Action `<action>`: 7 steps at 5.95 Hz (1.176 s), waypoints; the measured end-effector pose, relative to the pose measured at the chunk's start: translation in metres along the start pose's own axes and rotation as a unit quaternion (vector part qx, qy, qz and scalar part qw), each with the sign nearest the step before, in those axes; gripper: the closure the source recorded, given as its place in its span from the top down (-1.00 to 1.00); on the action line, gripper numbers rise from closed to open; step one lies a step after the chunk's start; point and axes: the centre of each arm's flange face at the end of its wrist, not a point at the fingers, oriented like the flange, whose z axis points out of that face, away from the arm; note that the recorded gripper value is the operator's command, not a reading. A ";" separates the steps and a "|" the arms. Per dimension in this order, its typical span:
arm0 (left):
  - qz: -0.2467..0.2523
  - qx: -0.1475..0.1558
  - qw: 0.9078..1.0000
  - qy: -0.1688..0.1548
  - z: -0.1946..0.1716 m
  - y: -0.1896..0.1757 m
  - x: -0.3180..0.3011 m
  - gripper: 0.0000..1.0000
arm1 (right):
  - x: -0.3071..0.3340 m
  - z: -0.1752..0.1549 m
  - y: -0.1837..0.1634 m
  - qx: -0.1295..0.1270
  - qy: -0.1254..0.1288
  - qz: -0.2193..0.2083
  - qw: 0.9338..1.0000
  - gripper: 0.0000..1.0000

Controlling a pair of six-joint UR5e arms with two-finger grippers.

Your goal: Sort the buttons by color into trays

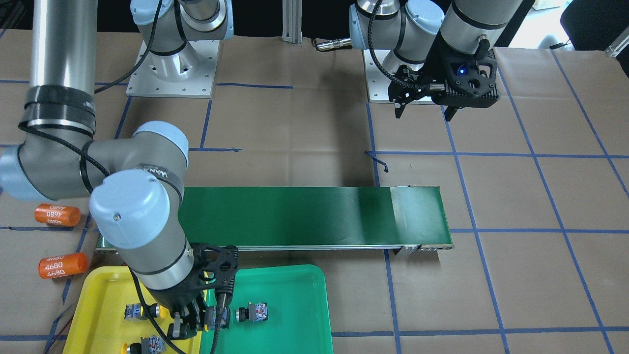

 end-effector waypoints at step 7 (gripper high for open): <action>0.000 0.001 1.000 -0.003 -0.001 0.000 -0.001 0.97 | -0.023 -0.095 -0.022 -0.003 -0.075 0.183 0.980 1.00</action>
